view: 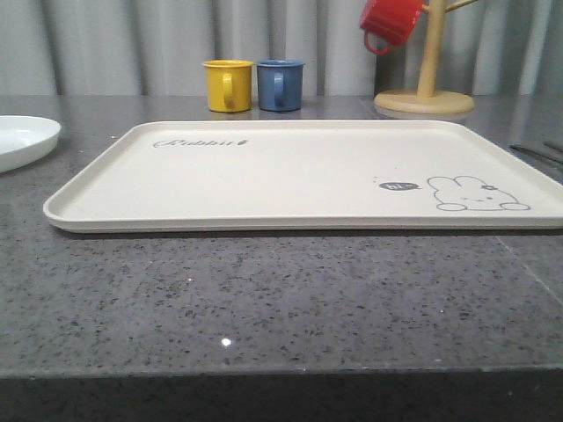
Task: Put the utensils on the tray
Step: 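Grasp the white plate rim with the left gripper and lift it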
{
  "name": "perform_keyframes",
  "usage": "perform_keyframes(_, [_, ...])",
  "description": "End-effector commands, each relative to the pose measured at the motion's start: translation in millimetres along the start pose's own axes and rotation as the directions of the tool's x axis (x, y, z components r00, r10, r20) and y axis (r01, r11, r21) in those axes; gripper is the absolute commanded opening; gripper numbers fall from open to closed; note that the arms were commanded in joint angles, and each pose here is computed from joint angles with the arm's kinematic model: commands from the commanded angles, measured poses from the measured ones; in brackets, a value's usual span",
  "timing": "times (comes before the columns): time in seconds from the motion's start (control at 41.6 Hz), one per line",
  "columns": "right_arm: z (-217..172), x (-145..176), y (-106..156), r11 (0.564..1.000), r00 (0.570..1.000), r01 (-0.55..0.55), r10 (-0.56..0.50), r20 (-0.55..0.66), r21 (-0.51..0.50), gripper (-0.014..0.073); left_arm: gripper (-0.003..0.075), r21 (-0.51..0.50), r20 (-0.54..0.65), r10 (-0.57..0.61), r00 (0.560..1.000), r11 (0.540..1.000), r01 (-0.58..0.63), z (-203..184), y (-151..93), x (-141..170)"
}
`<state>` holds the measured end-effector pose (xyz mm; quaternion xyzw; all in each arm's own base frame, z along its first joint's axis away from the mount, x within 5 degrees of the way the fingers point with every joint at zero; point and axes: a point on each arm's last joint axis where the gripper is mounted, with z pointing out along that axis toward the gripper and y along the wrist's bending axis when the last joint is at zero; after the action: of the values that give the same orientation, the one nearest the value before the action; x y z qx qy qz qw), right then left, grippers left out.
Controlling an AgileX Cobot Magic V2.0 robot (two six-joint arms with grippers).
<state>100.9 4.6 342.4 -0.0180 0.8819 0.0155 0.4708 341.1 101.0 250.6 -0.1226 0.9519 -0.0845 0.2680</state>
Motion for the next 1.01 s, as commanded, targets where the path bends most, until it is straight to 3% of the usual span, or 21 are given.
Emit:
perform_keyframes(0.0, [-4, -13, -1, 1.0, 0.996, 0.009, -0.009, 0.088, 0.008, 0.0447, 0.0281, 0.009, 0.088, -0.001, 0.996, 1.0, 0.0, -18, -5, -12])
perform_keyframes(0.193, [-4, -13, -1, 1.0, 0.996, 0.009, -0.009, 0.088, 0.008, 0.0447, 0.0124, 0.015, 0.053, -0.002, 0.999, 1.0, 0.002, -13, -4, -10])
perform_keyframes(0.433, [-4, -13, -1, 1.0, 0.996, 0.009, -0.009, 0.088, 0.008, 0.0447, -0.002, 0.016, 0.058, 0.001, 0.998, 1.0, -0.002, -15, -5, -12])
perform_keyframes(0.578, [-4, -13, -1, 1.0, 0.996, 0.009, -0.009, 0.088, 0.008, 0.0447, -0.002, 0.057, 0.092, -0.003, 0.996, 0.998, -0.002, -31, -13, -23])
perform_keyframes(0.722, [-4, -13, -1, 1.0, 0.996, 0.009, -0.009, 0.088, 0.008, 0.0447, -0.002, 0.172, 0.148, 0.053, 0.988, 0.982, -0.079, -56, -35, -35])
perform_keyframes(0.987, [-4, -13, -1, 1.0, 0.996, 0.009, -0.009, 0.088, 0.008, 0.0447, -0.002, 0.383, 0.13, 0.237, 0.963, 0.884, -0.269, -68, -105, -31])
